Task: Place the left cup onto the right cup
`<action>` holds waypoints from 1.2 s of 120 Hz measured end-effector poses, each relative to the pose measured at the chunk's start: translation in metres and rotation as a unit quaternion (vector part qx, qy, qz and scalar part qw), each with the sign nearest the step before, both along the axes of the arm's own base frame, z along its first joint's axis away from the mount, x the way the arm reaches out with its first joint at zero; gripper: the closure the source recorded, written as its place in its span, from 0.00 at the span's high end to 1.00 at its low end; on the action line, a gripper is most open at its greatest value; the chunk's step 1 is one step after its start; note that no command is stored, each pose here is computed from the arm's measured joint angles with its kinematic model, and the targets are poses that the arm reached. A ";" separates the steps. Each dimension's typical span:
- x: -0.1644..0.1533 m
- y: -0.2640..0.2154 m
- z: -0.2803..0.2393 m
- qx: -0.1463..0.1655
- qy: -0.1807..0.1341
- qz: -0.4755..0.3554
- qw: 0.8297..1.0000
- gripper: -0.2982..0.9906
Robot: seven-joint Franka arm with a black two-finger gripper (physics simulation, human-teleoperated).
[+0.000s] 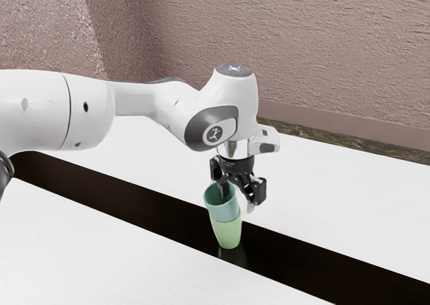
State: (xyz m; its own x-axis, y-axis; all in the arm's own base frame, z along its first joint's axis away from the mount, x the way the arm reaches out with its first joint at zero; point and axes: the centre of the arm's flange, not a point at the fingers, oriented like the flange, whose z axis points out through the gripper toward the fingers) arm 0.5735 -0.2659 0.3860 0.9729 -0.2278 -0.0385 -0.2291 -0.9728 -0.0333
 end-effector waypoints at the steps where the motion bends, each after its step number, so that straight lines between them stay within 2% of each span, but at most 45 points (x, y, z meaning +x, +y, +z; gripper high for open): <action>1: 0.000 0.000 0.000 0.000 0.000 0.000 1.000 0.68; 34: -0.003 0.000 0.038 -0.005 -0.010 0.005 1.000 0.73; 56: -0.008 0.008 0.064 0.000 0.002 0.020 1.000 0.75; 73: -0.017 0.014 0.103 -0.001 0.001 0.031 1.000 0.75; 88: -0.021 0.025 0.145 0.003 -0.017 0.018 1.000 0.75; 116: -0.025 0.044 0.231 -0.009 -0.056 -0.022 0.998 0.76; 144: -0.028 0.049 0.238 -0.002 -0.044 -0.053 0.998 0.76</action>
State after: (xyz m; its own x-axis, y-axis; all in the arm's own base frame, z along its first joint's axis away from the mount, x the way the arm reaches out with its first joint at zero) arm 0.5457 -0.2166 0.6243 0.9428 -0.3301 0.0469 -0.3276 -0.9433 -0.0538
